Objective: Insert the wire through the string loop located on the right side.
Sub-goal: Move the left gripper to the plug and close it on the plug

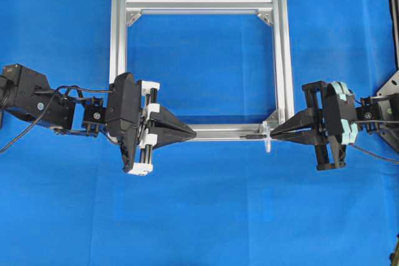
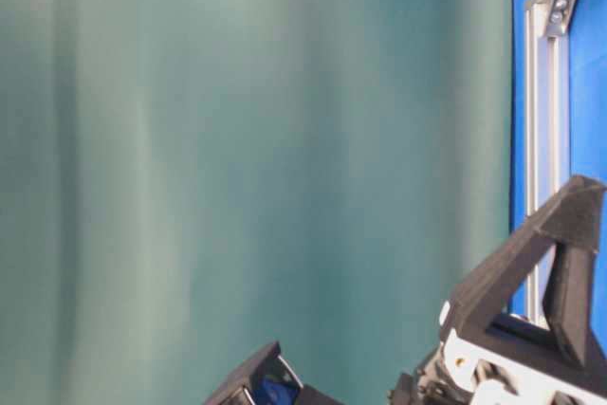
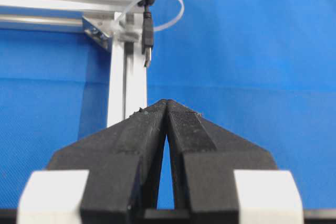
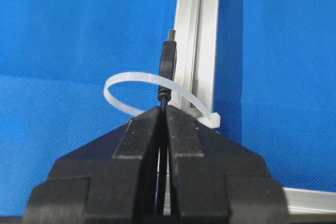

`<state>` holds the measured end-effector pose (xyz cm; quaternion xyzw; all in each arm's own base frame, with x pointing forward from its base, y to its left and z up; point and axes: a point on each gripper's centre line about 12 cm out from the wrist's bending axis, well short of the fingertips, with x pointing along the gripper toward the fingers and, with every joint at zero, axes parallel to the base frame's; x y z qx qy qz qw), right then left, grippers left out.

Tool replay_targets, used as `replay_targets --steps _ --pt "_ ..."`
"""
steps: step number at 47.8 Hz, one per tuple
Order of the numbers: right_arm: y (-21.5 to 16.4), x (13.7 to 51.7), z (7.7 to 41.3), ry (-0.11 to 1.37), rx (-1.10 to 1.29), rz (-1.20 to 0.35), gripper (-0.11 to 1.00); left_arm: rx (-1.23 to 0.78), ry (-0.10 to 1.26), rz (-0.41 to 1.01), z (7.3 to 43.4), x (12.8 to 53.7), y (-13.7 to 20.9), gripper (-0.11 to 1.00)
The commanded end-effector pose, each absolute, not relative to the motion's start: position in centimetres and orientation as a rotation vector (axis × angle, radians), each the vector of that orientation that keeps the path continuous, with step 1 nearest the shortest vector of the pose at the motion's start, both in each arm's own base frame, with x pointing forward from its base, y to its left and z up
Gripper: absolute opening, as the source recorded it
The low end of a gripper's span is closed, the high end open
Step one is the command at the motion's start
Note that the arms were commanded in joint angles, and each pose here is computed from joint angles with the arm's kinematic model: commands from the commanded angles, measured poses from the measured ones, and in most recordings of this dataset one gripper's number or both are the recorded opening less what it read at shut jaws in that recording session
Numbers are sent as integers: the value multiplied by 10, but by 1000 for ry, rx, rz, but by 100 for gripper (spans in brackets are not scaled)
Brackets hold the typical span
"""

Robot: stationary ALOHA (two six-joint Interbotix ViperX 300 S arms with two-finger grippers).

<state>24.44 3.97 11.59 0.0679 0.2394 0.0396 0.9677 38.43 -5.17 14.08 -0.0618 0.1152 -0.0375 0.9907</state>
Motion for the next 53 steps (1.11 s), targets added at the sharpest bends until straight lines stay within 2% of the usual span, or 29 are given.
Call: replay_targets --steps 1,19,29,53 --pt "40 249 122 455 139 81 -4 -129 178 -79 158 394 -53 0" --pt "40 250 122 455 139 81 -4 -136 244 -53 168 465 -49 0" --pt "40 250 122 455 139 81 -4 -133 238 -58 176 493 -52 0" --pt "40 250 122 453 140 82 -4 -133 261 -60 170 499 -53 0"
